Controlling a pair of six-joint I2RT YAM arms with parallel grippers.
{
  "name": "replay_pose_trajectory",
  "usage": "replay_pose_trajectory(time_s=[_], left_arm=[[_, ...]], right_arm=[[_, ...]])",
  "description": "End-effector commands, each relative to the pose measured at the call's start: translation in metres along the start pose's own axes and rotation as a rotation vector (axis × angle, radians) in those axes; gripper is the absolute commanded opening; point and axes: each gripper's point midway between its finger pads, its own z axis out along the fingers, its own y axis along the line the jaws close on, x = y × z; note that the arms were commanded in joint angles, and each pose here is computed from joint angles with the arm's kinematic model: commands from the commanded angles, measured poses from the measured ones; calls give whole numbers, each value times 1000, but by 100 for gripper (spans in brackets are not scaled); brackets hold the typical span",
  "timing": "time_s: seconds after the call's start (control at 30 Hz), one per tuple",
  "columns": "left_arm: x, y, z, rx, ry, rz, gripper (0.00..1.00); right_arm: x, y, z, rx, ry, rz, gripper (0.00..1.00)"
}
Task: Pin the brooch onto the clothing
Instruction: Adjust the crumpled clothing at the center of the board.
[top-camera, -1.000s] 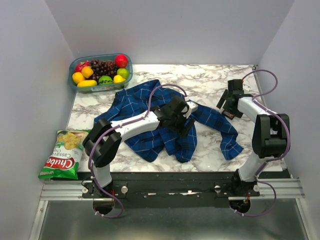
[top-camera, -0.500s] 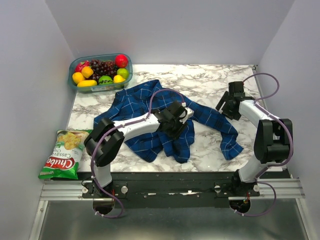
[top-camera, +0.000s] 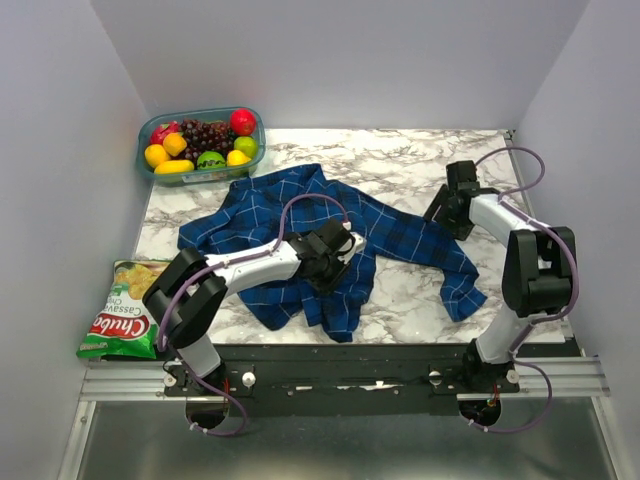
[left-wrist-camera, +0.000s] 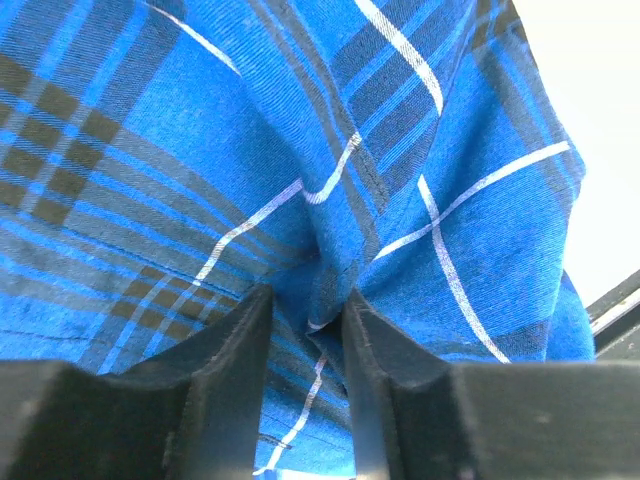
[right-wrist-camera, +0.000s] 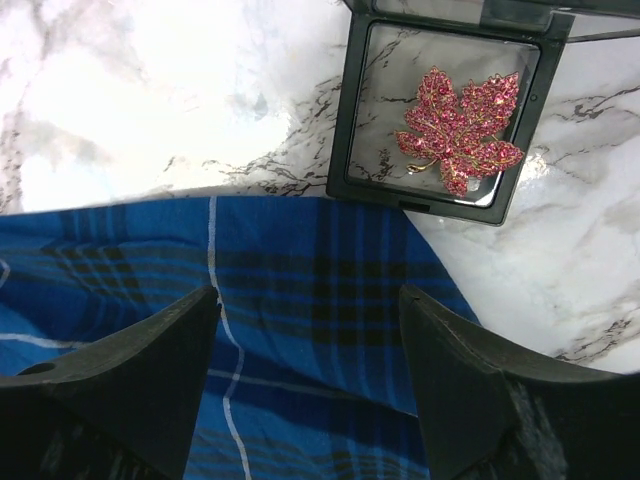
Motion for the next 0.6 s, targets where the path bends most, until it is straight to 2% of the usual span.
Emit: replay_pose_trajectory(time_s=[0.0,0.27,0.57], left_arm=[[-4,11,-9,-52,-18,13,40],[-10,23,-20,-109,-60,10,37],[-18,20,-30,-97,-107,15,36]], right_arm=[[1,-8,8,68,32,3,79],[6,-16,21,128,64,-2,77],[-10,-28,24,178,54,-19,77]])
